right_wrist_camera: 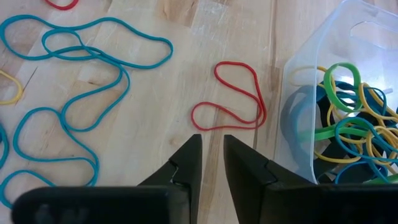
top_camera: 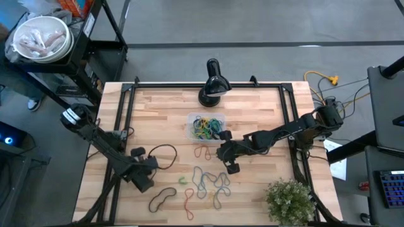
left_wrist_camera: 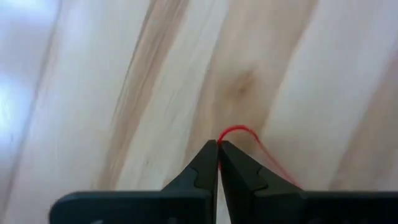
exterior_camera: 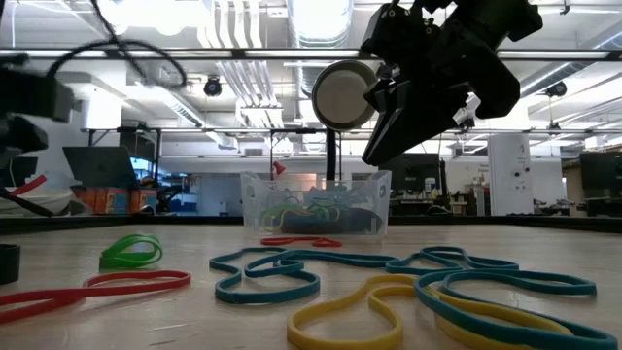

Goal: Pick and place rubber bands into bin
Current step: Put the red rubber band into the transparent bin

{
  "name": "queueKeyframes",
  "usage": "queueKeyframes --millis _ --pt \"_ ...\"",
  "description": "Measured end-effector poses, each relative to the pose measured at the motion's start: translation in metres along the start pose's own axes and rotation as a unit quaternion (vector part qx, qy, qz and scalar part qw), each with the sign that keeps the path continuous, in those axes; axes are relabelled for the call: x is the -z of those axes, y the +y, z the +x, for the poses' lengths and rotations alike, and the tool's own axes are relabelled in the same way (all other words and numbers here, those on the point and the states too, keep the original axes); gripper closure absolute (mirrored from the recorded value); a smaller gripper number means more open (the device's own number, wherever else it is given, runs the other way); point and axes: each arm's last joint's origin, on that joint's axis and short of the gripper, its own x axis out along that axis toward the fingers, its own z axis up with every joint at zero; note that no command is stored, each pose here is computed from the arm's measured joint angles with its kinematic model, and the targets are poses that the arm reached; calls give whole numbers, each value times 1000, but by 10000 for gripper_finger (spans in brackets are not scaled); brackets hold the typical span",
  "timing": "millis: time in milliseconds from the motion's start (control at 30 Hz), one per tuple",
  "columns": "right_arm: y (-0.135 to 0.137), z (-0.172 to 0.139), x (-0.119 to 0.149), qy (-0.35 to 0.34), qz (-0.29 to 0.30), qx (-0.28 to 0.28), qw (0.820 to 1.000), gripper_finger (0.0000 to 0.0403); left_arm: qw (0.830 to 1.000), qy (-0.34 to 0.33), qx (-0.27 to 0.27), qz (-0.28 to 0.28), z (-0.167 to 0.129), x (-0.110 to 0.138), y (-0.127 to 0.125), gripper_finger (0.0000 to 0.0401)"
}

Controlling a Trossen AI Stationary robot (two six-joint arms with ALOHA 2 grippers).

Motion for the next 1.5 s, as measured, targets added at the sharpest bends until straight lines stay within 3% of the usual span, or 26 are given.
queueKeyframes --millis 500,1000,1500 --pt "0 0 0 -1 0 0 1000 344 986 -158 2 53 -40 -30 -21 401" --pt "0 0 0 -1 0 0 1000 344 938 -330 -47 95 -70 -59 -24 401" --pt "0 0 0 0 -2 0 1000 344 890 -415 -132 138 -72 -121 -7 401"
